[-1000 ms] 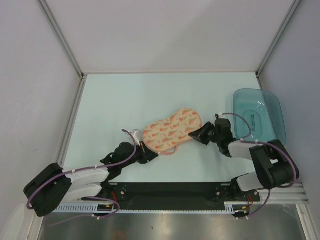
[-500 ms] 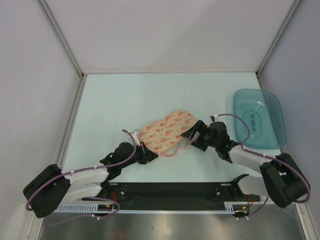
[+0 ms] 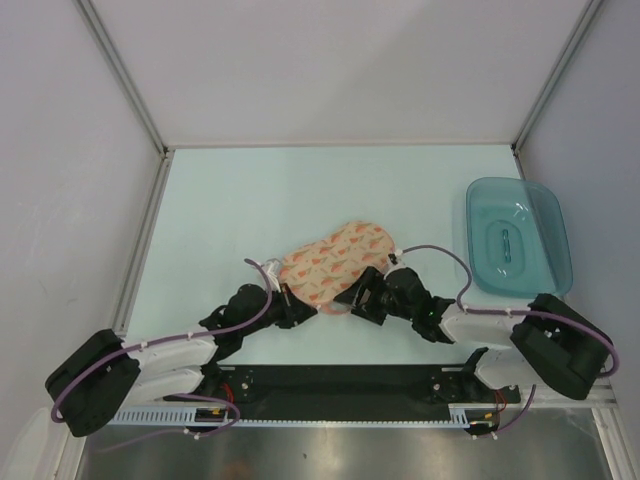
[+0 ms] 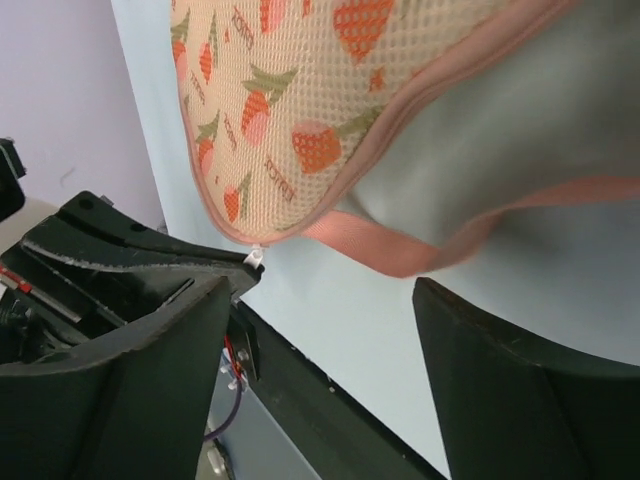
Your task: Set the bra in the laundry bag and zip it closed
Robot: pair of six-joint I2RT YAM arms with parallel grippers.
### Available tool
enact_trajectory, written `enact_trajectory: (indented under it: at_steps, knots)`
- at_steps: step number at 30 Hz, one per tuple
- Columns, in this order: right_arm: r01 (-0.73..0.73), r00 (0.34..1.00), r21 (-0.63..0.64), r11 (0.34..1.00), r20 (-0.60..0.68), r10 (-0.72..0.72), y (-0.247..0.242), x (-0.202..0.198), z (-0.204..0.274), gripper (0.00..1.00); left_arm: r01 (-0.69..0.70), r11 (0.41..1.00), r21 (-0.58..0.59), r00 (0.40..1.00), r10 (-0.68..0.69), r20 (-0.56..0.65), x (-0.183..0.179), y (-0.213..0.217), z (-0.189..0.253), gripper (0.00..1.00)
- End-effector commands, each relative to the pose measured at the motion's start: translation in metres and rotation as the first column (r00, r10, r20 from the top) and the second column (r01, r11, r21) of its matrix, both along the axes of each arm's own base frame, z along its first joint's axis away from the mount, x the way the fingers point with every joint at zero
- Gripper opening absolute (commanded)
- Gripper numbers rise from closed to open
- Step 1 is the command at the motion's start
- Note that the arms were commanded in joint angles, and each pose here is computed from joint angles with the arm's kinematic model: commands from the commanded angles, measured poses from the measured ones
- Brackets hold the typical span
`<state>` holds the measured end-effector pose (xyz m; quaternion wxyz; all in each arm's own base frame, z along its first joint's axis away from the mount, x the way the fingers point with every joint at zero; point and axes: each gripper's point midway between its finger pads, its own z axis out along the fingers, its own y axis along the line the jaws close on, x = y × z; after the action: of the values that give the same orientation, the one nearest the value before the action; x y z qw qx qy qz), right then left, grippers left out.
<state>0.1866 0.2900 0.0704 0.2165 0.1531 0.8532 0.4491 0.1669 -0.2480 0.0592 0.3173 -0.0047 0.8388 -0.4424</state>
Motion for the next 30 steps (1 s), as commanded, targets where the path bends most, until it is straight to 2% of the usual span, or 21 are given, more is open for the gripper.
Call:
enact_trajectory:
  at_steps: [1, 4, 9, 12, 13, 15, 16, 17, 21, 25, 30]
  knots:
    - [0.017, 0.998, 0.135, 0.991, 0.051, -0.024, 0.034, 0.021, 0.03, 0.69, 0.017, 0.998, -0.059, 0.998, -0.014, 0.053, 0.006, -0.009, 0.026, 0.0]
    - [0.002, 1.0, 0.175, 0.985, 0.01, -0.004, 0.049, 0.024, 0.021, 0.55, 0.022, 0.998, -0.057, 0.998, -0.018, 0.063, 0.005, -0.009, 0.028, 0.0]
    - [-0.011, 1.0, 0.224, 0.974, -0.02, 0.016, 0.064, 0.028, 0.01, 0.51, 0.027, 0.998, -0.053, 0.998, -0.024, 0.067, 0.005, -0.009, 0.029, 0.0]
    - [-0.018, 1.0, 0.227, 0.974, -0.021, 0.023, 0.067, 0.029, 0.008, 0.4, 0.036, 0.998, -0.045, 0.998, -0.033, 0.062, 0.003, -0.01, 0.026, 0.0]
    - [-0.023, 0.999, 0.226, 0.974, -0.021, 0.029, 0.067, 0.029, 0.007, 0.26, 0.038, 0.998, -0.043, 0.997, -0.035, 0.063, 0.003, -0.01, 0.027, 0.0]
    - [-0.025, 0.999, 0.23, 0.973, -0.02, 0.031, 0.063, 0.03, 0.007, 0.13, 0.018, 1.0, -0.012, 0.999, -0.017, 0.047, 0.005, -0.005, 0.02, 0.0]
    - [-0.038, 0.999, 0.242, 0.97, -0.019, 0.044, 0.061, 0.029, 0.009, 0.03, 0.008, 1.0, -0.001, 0.999, -0.008, 0.051, 0.008, -0.004, 0.021, 0.0]
    - [-0.036, 0.999, 0.235, 0.971, -0.031, 0.044, 0.054, 0.026, 0.003, 0.0, -0.001, 1.0, 0.014, 0.999, 0.001, 0.049, 0.009, -0.002, 0.019, 0.0]
    - [-0.055, 0.997, 0.268, 0.962, -0.043, 0.069, 0.032, 0.028, 0.004, 0.0, -0.07, 0.993, 0.091, 0.997, 0.068, 0.025, 0.02, 0.017, 0.006, 0.0]
    - [-0.14, 0.988, 0.331, 0.933, -0.014, 0.154, 0.017, 0.02, 0.02, 0.0, -0.152, 0.978, 0.144, 0.988, 0.152, 0.015, 0.033, 0.039, -0.001, 0.0]
    - [-0.252, 0.966, 0.337, 0.907, 0.033, 0.256, 0.002, 0.009, 0.031, 0.0, -0.232, 0.955, 0.184, 0.972, 0.235, 0.005, 0.044, 0.059, -0.005, 0.0]
